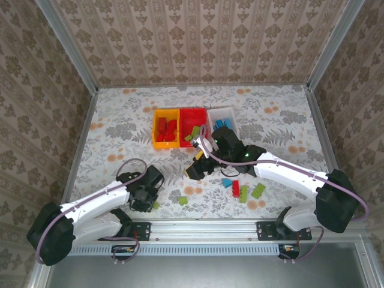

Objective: Sort the legos into containers by color

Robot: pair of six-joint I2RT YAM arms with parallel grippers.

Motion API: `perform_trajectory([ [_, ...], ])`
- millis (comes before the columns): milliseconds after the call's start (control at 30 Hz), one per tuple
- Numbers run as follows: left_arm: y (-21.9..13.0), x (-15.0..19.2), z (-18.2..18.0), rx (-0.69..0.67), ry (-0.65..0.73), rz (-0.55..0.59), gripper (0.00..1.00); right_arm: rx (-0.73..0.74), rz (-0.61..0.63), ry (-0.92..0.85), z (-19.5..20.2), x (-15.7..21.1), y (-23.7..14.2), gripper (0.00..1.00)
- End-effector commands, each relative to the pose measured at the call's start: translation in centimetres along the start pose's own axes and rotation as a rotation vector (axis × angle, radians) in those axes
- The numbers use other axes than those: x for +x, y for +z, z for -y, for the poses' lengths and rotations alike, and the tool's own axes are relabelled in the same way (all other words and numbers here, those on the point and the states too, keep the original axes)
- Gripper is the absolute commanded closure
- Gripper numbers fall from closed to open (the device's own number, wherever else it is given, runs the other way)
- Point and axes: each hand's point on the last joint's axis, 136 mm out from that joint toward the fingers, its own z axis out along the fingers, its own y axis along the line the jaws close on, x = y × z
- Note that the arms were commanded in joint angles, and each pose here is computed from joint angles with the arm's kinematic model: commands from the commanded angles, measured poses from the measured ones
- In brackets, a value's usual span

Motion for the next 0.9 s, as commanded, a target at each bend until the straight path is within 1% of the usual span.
perform_trajectory([
  [0, -2.5, -0.5, 5.6, 0.162, 0.122, 0.051, 0.8, 0.046, 0.059, 0.011, 0.6, -1.3, -0.9, 0.19],
  [33, -3.1, -0.4, 6.9, 0.181, 0.173, 0.057, 0.8, 0.073, 0.087, 0.033, 1.2, -1.7, -1.4, 0.19],
  [100, -5.4, 0.0, 10.8, 0.224, 0.317, 0.078, 0.81, 0.13, 0.182, 0.095, 3.0, -2.8, -3.0, 0.19],
  [200, -8.5, 1.2, 17.0, 0.28, 0.534, 0.11, 0.81, 0.228, 0.326, 0.229, 6.8, -4.3, -6.4, 0.17],
  [267, -9.9, 2.1, 20.8, 0.299, 0.658, 0.126, 0.82, 0.295, 0.37, 0.279, 8.6, -4.7, -8.1, 0.17],
  [333, -10.9, 2.9, 24.4, 0.298, 0.769, 0.143, 0.82, 0.35, 0.383, 0.296, 9.7, -5.0, -9.0, 0.17],
  [433, -11.3, 3.3, 28.9, 0.282, 0.865, 0.162, 0.82, 0.392, 0.389, 0.34, 10.9, -5.1, -9.6, 0.18],
  [500, -11.2, 3.1, 31.3, 0.257, 0.919, 0.178, 0.82, 0.414, 0.392, 0.36, 11.3, -5.1, -10.1, 0.18],
  [600, -10.0, 2.6, 34.4, 0.216, 0.987, 0.202, 0.81, 0.448, 0.388, 0.382, 12.0, -4.7, -10.9, 0.18],
  [733, -7.9, 1.3, 37.1, 0.153, 1.029, 0.229, 0.8, 0.473, 0.384, 0.407, 12.6, -4.3, -11.7, 0.18],
  [867, -6.3, 0.4, 38.7, 0.139, 1.047, 0.24, 0.79, 0.485, 0.378, 0.425, 12.8, -3.7, -12.1, 0.18],
])
